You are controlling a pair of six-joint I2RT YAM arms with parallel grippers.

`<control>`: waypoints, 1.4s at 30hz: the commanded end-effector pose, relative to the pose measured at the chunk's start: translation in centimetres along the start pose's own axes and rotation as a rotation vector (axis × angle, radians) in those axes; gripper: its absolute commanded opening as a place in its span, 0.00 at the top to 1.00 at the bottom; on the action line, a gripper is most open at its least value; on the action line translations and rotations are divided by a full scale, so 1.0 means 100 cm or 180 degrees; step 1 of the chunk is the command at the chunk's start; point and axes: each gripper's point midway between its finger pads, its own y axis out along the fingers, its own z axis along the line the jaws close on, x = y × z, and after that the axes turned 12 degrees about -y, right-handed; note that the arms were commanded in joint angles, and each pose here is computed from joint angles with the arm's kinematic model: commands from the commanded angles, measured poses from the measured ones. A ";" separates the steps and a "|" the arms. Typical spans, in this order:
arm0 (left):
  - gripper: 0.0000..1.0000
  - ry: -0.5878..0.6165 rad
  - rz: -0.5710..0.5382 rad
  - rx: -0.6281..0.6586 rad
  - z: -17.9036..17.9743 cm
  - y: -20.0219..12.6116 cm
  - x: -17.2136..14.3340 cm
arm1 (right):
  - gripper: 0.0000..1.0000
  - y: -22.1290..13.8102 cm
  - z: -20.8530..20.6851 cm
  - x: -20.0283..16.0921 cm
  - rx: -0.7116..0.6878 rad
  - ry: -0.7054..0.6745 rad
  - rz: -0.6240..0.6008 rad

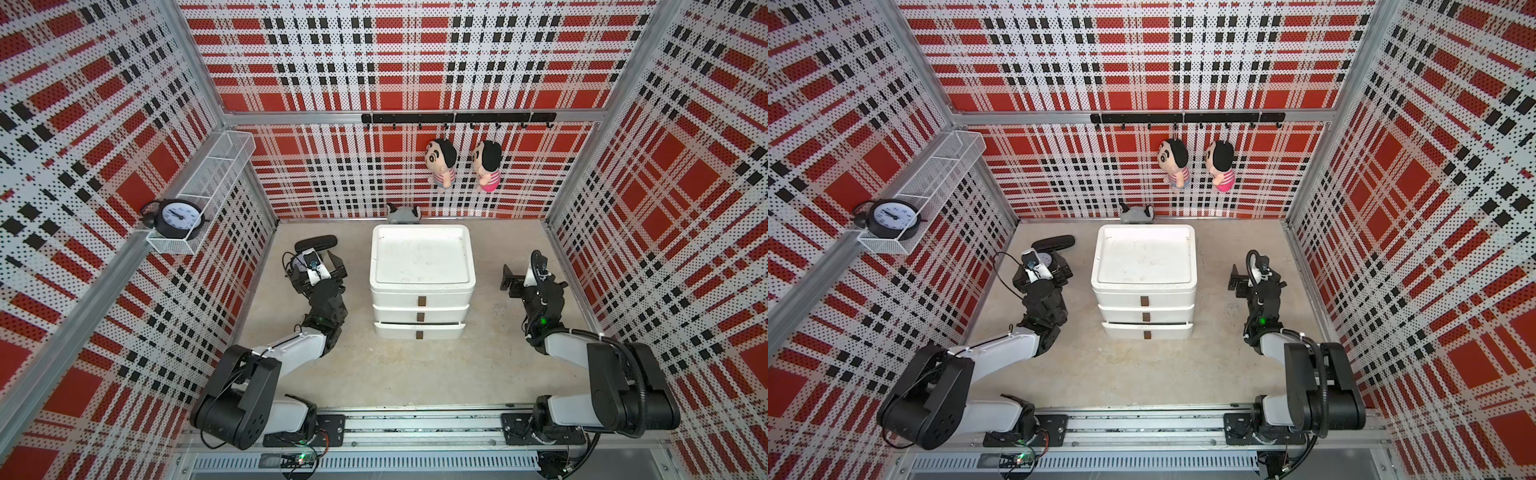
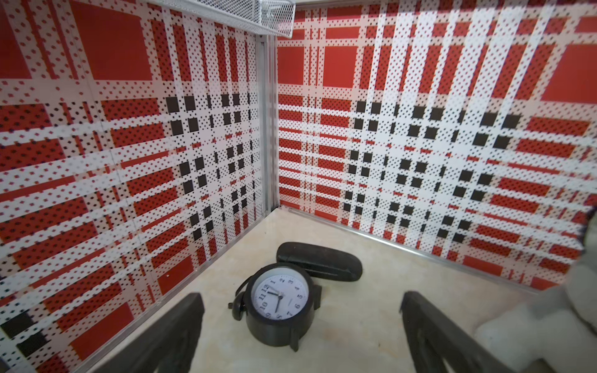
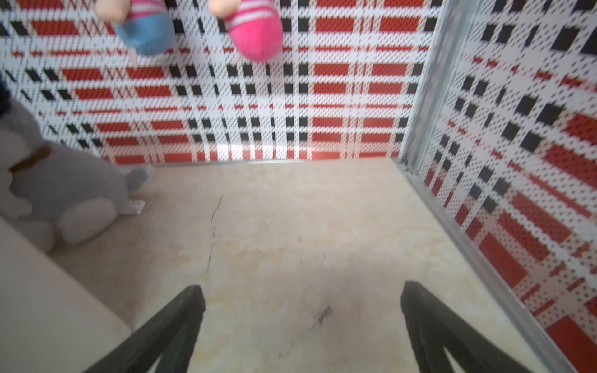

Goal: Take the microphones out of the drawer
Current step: Adjust the storage box at the center of the board.

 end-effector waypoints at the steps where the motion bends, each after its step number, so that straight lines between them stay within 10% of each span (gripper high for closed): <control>1: 0.02 -0.0028 0.0227 0.0061 -0.011 -0.005 0.002 | 0.00 0.000 -0.005 0.010 -0.0040 0.0071 0.0338; 9: 0.02 -0.0227 0.0479 -0.0720 -0.081 -0.001 0.075 | 0.00 -0.001 0.010 0.041 0.0179 0.0257 0.0801; 16: 0.02 -0.0156 0.0716 -0.2349 -0.168 -0.023 0.119 | 0.00 -0.039 0.041 0.073 0.0574 0.0282 0.0750; 33: 0.02 0.0459 0.1618 -0.3422 -0.264 0.000 0.018 | 0.00 -0.160 0.133 0.095 0.2063 0.0489 0.0470; 42: 0.02 0.0562 0.1951 -0.3603 -0.268 -0.016 -0.014 | 0.00 -0.161 0.174 0.060 0.2602 0.1086 0.0487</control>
